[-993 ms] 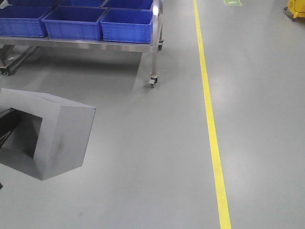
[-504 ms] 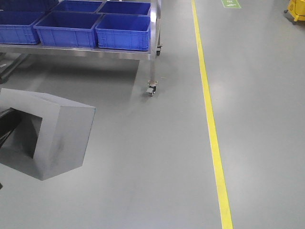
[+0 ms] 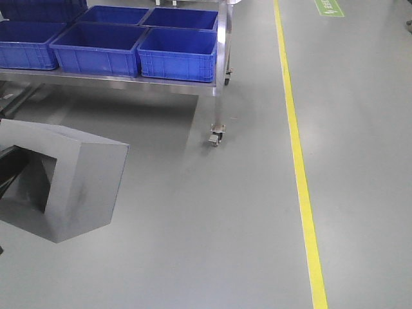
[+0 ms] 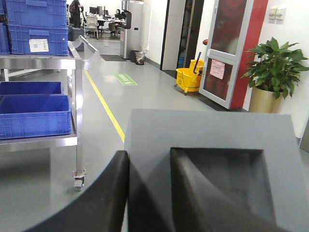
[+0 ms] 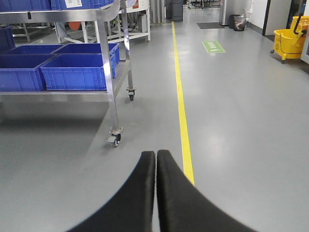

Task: Sort gray base to blue bin
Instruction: 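Drive the base away from the table carrying the block, then drive down the aisle between the blue bin shelves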

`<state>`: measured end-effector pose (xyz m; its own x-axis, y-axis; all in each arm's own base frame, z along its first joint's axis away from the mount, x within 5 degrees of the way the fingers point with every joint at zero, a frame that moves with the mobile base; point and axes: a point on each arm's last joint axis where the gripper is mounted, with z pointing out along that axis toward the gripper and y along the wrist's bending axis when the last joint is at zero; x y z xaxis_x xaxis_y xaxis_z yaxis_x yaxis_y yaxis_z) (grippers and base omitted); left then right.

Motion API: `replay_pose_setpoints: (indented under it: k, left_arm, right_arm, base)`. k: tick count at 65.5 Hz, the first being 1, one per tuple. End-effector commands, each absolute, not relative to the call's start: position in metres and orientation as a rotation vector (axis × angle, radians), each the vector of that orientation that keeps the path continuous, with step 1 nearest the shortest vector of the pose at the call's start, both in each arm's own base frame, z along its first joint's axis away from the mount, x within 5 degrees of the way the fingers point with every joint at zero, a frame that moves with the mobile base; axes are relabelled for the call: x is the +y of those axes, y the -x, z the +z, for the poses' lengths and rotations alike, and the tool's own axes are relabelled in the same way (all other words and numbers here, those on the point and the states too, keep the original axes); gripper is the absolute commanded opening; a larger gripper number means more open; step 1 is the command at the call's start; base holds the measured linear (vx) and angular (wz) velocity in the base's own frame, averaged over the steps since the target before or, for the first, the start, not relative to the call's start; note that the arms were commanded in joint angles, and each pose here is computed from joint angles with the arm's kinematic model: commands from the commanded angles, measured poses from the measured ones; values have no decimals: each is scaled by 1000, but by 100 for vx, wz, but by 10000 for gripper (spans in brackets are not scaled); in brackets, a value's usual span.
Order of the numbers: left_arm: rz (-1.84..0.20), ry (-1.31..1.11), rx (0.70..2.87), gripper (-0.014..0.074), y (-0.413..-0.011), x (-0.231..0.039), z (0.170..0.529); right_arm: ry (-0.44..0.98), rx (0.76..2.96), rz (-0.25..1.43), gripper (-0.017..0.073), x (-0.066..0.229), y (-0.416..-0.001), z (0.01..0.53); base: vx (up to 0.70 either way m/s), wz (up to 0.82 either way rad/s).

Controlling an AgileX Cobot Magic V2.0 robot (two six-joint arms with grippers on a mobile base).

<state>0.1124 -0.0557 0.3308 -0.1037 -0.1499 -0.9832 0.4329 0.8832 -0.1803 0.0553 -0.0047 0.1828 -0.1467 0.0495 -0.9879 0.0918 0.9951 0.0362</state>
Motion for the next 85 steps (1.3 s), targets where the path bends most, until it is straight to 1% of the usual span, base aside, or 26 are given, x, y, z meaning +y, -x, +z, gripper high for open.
replay_pose_setpoints:
  k: [1,30,43,57,85]
  left_arm:
    - [-532,-188,1466,-6,-111,-54,352]
    - [-532,-188,1467,-6,-111,-54,352]
    - [-532,-188,1467,-6,-111,-54,352]
    - [-532,-188,1467,-6,-111,-54,352]
    - [-532,-188,1467,-6,-111,-54,352]
  right_arm:
    - [-93,1640,-49,-5,-5,-56,191]
    - [-93,1640,-49,-5,-5,-56,191]
    - [-93,1640,-49,-5,-5,-56,191]
    - [-93,1640,-49,-5,-5,-56,191]
    - [-93,1640,-49,-5,-5,-56,191]
  base:
    - [37,6]
    - [37,3]
    - [36,22]
    - [34,51]
    - [31,68]
